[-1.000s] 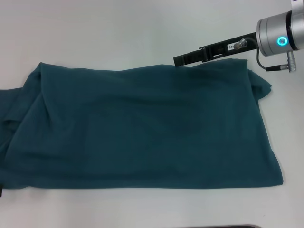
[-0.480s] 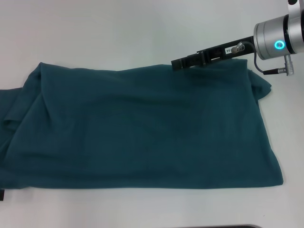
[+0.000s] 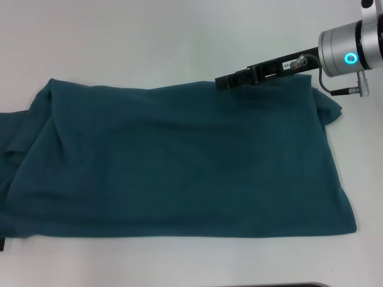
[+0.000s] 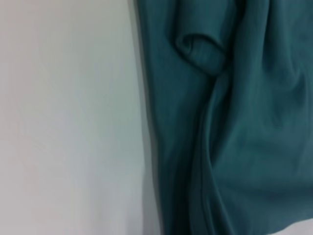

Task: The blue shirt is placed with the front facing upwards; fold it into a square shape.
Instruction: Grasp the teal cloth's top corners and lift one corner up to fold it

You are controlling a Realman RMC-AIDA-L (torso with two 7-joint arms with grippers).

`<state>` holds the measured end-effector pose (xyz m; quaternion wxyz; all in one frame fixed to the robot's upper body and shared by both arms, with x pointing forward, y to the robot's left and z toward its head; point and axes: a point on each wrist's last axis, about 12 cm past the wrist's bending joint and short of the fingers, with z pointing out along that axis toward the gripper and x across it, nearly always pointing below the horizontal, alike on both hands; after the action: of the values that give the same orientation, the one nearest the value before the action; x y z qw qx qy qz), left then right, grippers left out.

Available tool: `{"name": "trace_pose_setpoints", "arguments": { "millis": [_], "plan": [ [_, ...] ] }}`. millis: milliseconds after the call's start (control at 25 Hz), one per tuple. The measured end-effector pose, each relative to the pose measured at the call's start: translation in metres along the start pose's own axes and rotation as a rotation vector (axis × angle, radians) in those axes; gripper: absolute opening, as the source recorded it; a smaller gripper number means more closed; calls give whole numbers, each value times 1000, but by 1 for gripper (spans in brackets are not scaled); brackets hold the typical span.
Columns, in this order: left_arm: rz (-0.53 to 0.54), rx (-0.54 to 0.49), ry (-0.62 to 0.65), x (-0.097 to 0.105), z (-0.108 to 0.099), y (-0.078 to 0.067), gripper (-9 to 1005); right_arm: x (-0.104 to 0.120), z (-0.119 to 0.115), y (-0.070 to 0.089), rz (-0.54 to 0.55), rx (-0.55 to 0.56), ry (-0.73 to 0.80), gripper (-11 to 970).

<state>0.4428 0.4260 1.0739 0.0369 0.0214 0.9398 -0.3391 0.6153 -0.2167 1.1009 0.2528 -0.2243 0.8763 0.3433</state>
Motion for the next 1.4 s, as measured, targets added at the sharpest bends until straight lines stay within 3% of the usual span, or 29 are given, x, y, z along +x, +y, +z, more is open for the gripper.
{"name": "trace_pose_setpoints", "arguments": {
  "millis": [960, 1400],
  "plan": [
    [72, -64, -87, -30, -5, -3, 562, 0, 1, 0, 7, 2, -4, 614],
    [87, -51, -131, -33, -13, -3, 570, -4, 1, 2, 7, -7, -12, 612]
  ]
}}
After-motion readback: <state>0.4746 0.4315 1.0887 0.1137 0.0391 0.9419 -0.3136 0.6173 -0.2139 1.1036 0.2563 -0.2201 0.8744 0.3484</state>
